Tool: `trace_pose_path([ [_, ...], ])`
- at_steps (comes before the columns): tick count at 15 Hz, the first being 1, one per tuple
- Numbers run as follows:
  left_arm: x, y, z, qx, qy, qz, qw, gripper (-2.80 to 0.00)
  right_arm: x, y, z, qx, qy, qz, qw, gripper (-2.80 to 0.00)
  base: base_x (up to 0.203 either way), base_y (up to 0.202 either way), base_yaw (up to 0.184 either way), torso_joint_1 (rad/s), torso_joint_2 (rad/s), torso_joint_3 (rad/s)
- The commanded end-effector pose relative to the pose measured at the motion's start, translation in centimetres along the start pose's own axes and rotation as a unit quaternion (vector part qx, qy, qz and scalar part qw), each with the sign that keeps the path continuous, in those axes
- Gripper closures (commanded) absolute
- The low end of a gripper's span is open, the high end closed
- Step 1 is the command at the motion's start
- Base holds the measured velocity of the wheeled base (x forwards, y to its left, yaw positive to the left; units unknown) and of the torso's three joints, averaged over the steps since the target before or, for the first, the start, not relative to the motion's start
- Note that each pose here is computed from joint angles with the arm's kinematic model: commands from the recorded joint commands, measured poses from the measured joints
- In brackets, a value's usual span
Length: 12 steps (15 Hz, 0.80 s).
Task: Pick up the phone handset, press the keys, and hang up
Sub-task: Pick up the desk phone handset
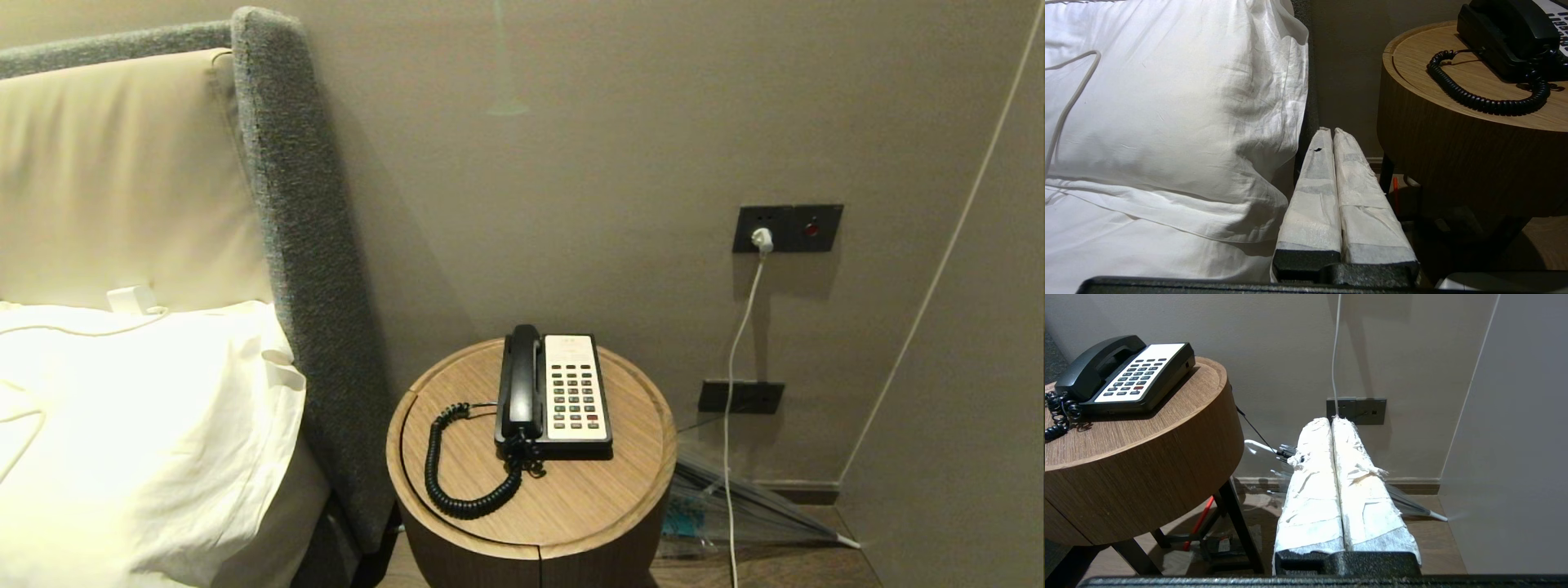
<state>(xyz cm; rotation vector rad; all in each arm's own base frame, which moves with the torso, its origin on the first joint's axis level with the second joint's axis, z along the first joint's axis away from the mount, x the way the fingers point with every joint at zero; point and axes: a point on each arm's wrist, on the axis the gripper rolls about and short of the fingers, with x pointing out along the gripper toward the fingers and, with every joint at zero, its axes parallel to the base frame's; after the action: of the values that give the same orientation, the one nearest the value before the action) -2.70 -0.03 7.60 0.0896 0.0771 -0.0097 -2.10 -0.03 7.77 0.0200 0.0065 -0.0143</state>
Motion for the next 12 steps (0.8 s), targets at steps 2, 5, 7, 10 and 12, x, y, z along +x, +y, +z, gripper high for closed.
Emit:
trace_pose_path([
  [2, 0.00, 0.00, 0.00, 0.000, 0.000, 0.000, 1.0000, 0.00, 0.02, 0.00, -0.03, 0.000, 0.001, -0.001, 1.000, 0.00, 0.000, 0.000, 0.000, 0.000, 0.00, 0.000],
  [5, 0.00, 0.00, 0.00, 0.000, 0.000, 0.000, 1.0000, 0.00, 0.02, 0.00, -0.03, 0.000, 0.001, -0.001, 1.000, 0.00, 0.000, 0.000, 0.000, 0.000, 0.00, 0.000],
  [7, 0.02, -0.01, -0.04, 0.000, 0.001, 0.000, 1.0000, 0.00, 0.02, 0.00, -0.03, 0.000, 0.001, -0.001, 1.000, 0.00, 0.000, 0.000, 0.000, 0.000, 0.00, 0.000],
  [10, 0.00, 0.00, -0.01, 0.000, 0.001, 0.000, 1.0000, 0.00, 0.02, 0.00, -0.03, 0.000, 0.001, 0.000, 1.000, 0.00, 0.000, 0.000, 0.000, 0.000, 0.00, 0.000],
  [12, 0.00, 0.00, 0.00, 0.000, 0.000, 0.000, 1.0000, 0.00, 0.02, 0.00, -0.03, 0.000, 0.001, 0.000, 1.000, 0.00, 0.000, 0.000, 0.000, 0.000, 0.00, 0.000],
])
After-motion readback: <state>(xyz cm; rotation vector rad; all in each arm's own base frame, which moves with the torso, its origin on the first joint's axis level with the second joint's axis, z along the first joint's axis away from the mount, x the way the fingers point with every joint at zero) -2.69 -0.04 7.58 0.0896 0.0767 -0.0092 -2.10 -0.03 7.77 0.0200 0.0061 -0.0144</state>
